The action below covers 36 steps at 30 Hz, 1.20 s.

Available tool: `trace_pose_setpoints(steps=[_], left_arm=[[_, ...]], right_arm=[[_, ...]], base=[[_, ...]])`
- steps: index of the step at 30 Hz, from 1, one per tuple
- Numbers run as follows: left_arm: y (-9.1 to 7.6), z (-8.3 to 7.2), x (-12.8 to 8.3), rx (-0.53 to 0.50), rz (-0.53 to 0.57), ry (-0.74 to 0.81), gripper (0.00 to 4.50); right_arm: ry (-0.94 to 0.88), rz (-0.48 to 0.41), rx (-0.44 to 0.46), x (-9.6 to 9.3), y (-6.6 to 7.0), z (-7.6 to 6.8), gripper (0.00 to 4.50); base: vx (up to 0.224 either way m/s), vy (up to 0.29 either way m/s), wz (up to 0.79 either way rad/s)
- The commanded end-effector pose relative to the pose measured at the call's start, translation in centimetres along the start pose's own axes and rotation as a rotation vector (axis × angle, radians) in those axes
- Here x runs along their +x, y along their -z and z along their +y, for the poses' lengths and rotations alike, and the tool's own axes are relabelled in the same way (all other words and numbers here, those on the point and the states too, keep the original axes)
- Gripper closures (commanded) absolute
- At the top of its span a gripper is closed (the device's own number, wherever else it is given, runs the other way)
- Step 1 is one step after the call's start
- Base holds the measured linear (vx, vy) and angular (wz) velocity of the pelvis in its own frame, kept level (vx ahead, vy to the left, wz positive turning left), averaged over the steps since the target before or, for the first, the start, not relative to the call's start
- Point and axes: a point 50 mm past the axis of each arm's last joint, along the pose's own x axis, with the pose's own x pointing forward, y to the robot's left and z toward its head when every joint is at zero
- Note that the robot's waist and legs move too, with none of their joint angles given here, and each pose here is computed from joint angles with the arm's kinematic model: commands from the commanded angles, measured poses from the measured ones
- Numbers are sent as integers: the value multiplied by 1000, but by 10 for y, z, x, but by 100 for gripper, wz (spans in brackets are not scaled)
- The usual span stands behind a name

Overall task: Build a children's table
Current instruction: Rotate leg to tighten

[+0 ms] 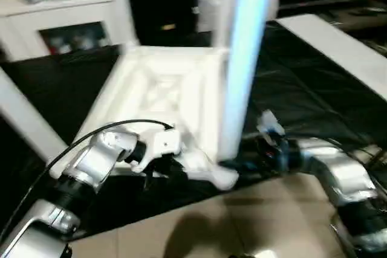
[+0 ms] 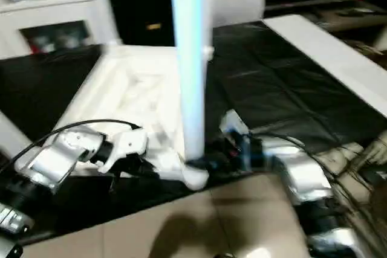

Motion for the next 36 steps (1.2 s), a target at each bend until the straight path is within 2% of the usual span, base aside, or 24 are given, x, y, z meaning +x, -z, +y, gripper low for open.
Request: trace_pose_setpoints(steps=[1, 6, 7, 10, 12, 13, 15, 16, 17, 19, 20, 22, 28, 33, 36], left_arm=[[-18, -8, 15, -20, -97, 30, 450], [-28, -4, 20, -85, -138, -70, 450], [-36, -2, 25, -117, -170, -109, 450], [-48, -1, 32, -157, -222, -141, 450], [-48, -1, 32, -157, -222, -141, 450], [-53, 1, 35, -172, -231, -162, 450], [-52, 4, 35, -170, -214, -186, 450], [-52, 5, 34, -170, -206, -194, 450], [-51, 6, 34, -170, -201, -200, 450], [-48, 8, 31, -163, -183, -222, 450], [-48, 8, 31, -163, -183, -222, 450], [-41, 9, 26, -159, -157, -241, 450], [-32, 10, 19, -126, -121, -241, 450], [-28, -1, 17, 18, -89, -64, 450], [-25, -4, 15, 59, -64, 2, 450]], right_arm=[[251, 46, 70, 9, 5, -18, 251], [425, -21, 89, 30, 0, -23, 252], [495, -62, 122, 40, -3, -25, 252], [479, -126, 133, 54, -8, -21, 252], [479, -126, 133, 54, -8, -21, 252], [475, -152, 130, 60, -11, -19, 218], [470, -160, 108, 60, -13, -18, 218], [469, -163, 100, 59, -13, -17, 197], [470, -164, 95, 58, -14, -17, 176], [460, -169, 67, 51, -13, -17, 172], [460, -169, 67, 51, -13, -17, 149], [406, -170, 23, 37, -9, -14, 131], [306, -133, -33, 3, -1, -6, 81], [243, -76, -84, -22, 1, -6, 36], [190, -49, -98, -27, 0, -5, 6]], base=[[-60, 19, -15], [-12, 4, -3], [0, 0, 0], [18, 16, -16], [82, 54, -37], [69, -1, 13], [71, 6, 8], [58, 22, -21], [58, 22, -21], [0, 0, 0], [0, 0, 0], [0, 0, 0], [0, 0, 0], [0, 0, 0], [0, 0, 0]])
